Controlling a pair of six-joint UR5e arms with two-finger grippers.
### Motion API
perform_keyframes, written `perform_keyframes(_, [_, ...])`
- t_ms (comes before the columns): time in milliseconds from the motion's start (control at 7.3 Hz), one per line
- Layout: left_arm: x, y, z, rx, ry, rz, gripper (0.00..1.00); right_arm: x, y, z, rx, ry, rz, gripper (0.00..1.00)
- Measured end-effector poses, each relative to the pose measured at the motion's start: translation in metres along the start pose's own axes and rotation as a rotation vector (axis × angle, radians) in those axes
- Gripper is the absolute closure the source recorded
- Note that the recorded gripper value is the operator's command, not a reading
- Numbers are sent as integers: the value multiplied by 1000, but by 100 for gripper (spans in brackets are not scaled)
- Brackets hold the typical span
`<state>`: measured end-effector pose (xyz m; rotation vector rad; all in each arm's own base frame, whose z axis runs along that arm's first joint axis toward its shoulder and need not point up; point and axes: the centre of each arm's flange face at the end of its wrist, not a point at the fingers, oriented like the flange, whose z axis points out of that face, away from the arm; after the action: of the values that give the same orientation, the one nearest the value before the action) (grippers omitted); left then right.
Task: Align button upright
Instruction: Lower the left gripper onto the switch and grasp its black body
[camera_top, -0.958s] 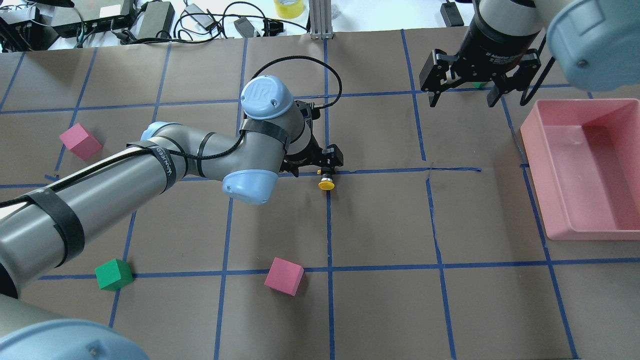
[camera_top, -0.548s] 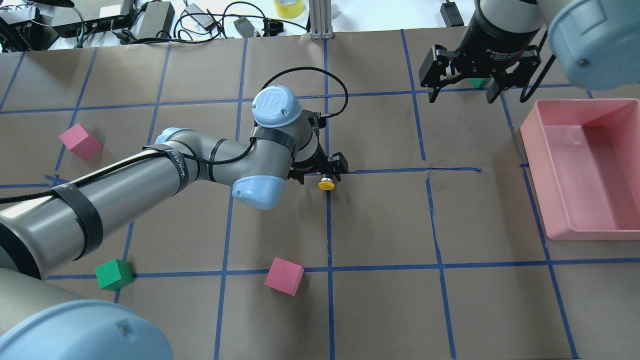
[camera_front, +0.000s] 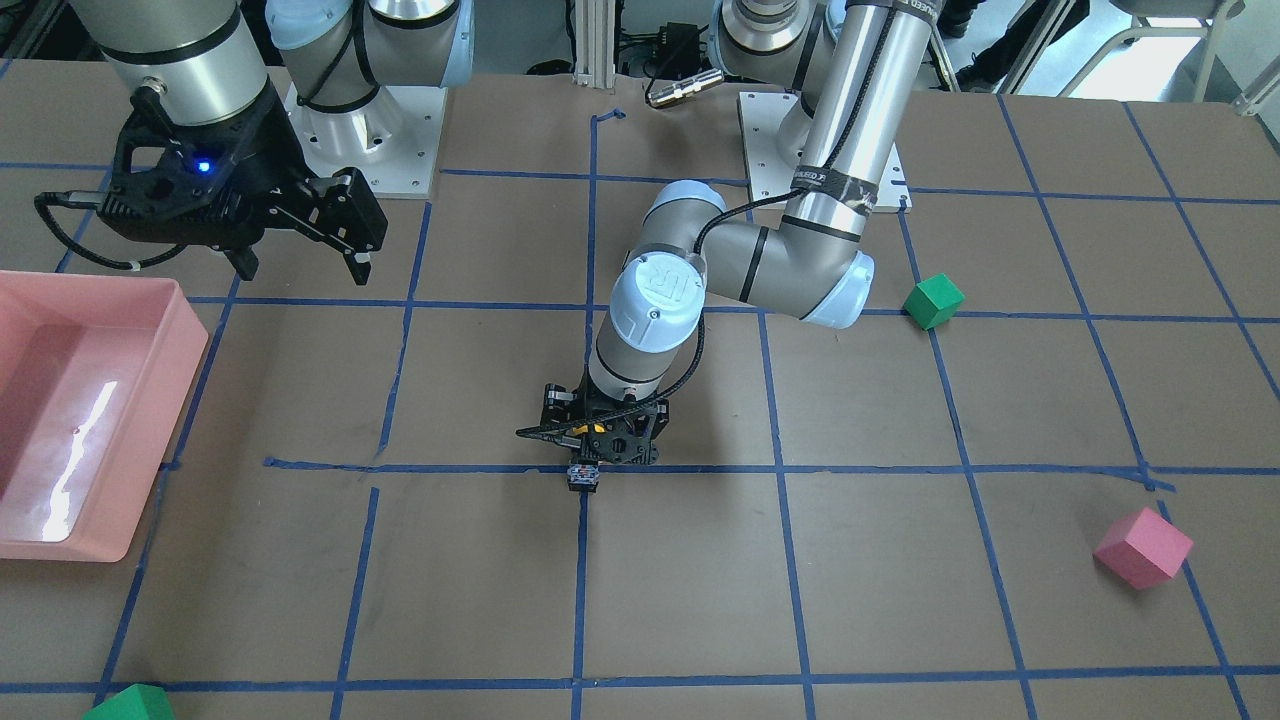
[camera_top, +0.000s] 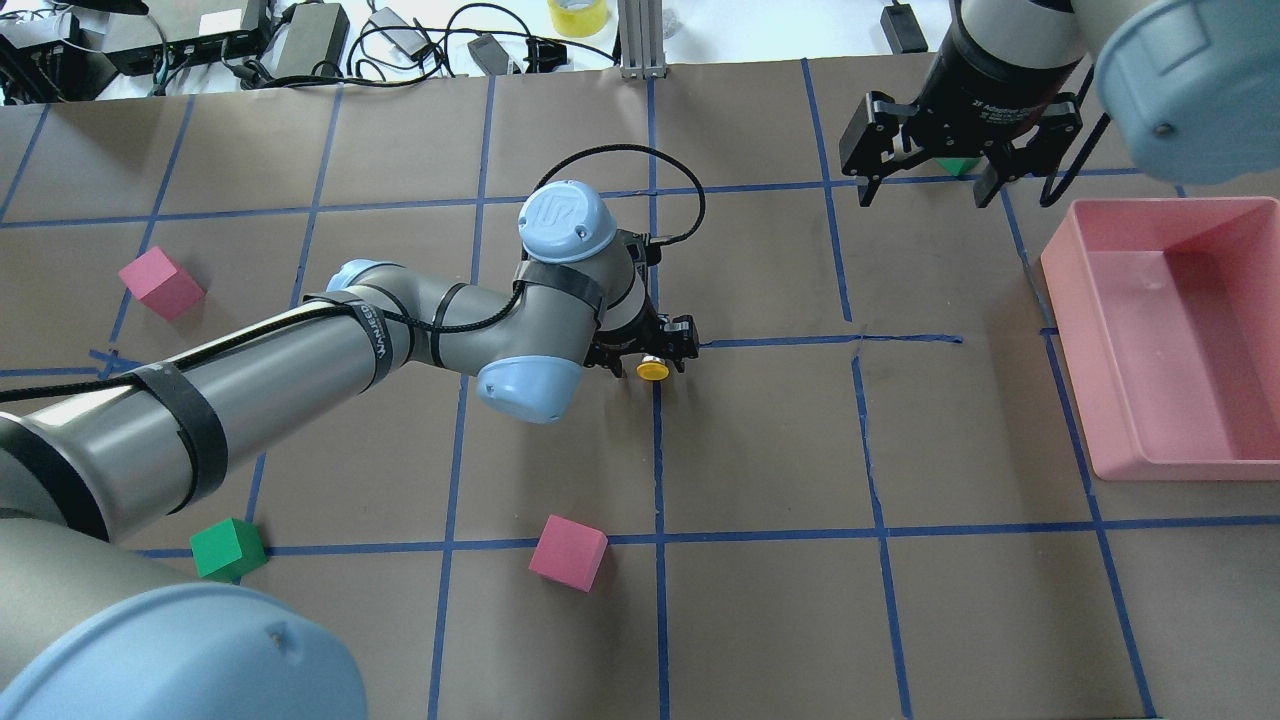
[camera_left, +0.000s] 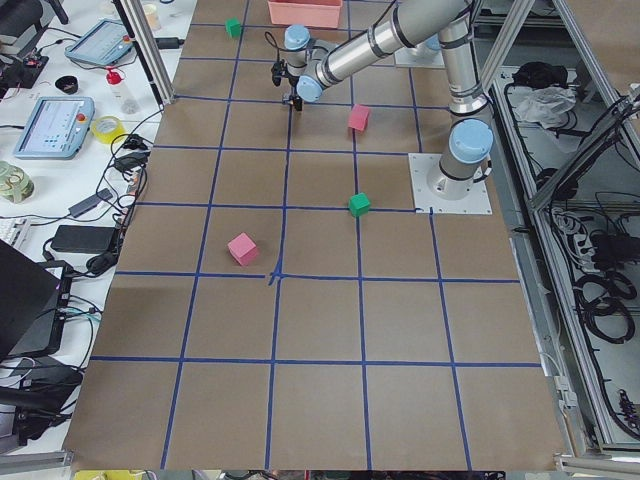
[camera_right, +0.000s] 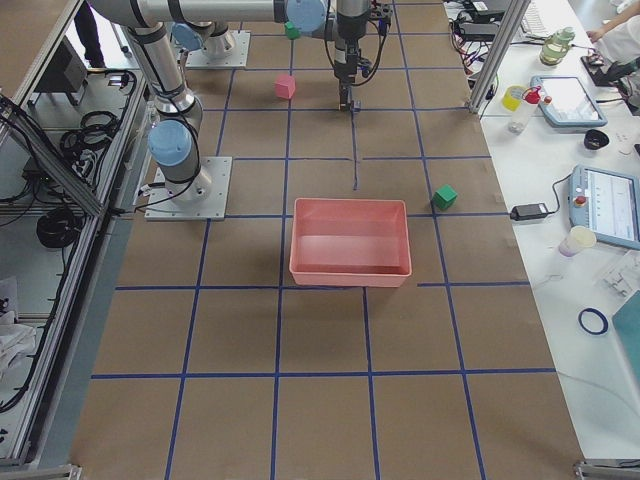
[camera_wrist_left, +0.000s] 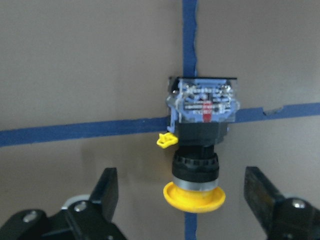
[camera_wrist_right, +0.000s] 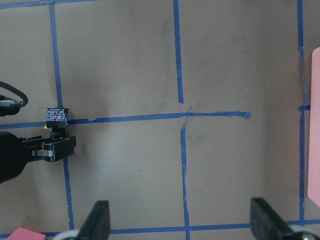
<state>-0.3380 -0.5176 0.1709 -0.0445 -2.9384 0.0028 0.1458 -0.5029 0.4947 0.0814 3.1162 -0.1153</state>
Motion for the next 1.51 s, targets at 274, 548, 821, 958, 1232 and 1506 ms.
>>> perform_keyframes(274, [4,1,0,-13,38,0,100,1,0,-1,4,1,2,0])
perform_keyframes(548, [6,0,-2,-17,48,-63,100,3,-3,-2,26,6,5,0])
perform_keyframes(821, [8,-1,-8,-17,50,-147,100,5,-5,-2,31,3,9,0])
perform_keyframes(958, [9,-1,-15,-34,56,-192,100,5,-5,-1,32,-1,10,0])
perform_keyframes(1232, [16,-9,-33,-155,142,-409,100,6,-5,-6,41,6,12,0])
perform_keyframes(1506, [-7,-24,-43,-270,250,-596,100,7,-3,-6,38,13,12,0])
